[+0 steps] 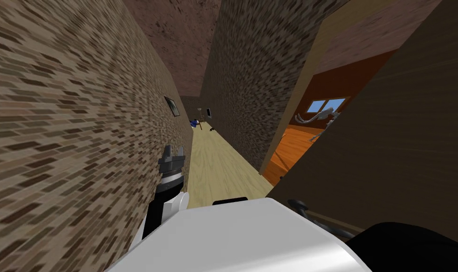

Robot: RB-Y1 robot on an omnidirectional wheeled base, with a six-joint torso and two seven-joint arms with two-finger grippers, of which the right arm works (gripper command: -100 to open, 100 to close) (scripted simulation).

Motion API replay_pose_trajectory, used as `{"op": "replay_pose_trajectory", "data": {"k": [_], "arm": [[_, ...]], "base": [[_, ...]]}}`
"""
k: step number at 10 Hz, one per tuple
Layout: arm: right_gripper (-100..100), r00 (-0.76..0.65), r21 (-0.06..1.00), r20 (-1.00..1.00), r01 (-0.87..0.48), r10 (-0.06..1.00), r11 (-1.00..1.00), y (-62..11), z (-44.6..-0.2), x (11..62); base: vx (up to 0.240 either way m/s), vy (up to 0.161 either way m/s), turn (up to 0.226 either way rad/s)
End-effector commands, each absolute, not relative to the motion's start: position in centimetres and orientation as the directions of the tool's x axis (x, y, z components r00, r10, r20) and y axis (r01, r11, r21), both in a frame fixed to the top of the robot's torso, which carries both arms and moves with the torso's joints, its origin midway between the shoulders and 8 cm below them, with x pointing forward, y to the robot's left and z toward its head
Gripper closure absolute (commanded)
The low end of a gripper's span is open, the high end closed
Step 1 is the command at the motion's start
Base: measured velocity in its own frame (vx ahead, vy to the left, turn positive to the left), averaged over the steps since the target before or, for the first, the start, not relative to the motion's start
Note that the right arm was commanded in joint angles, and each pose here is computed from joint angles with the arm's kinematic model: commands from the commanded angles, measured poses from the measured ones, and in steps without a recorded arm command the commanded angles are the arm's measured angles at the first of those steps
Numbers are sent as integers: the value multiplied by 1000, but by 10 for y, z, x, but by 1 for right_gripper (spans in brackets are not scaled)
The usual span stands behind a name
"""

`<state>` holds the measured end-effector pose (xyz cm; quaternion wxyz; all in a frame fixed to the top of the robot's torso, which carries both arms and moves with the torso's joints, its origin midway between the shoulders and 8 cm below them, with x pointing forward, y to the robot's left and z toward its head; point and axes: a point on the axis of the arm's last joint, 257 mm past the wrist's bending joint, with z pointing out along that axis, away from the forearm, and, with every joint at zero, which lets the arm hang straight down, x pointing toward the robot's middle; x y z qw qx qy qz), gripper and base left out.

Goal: Pull the door open

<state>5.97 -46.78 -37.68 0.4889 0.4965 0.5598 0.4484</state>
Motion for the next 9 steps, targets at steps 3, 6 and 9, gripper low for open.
{"op": "replay_pose_trajectory", "data": {"k": [3,6,9], "arm": [[100,-42,991,-90,97,995,94,-452,-377,58],[100,-47,993,-94,64,994,97,-448,-370,59],[100,-52,994,-97,34,994,99,-444,-364,59]], "base": [[-162,-21,41],[-159,-8,-5],[-204,-25,-12]]}}
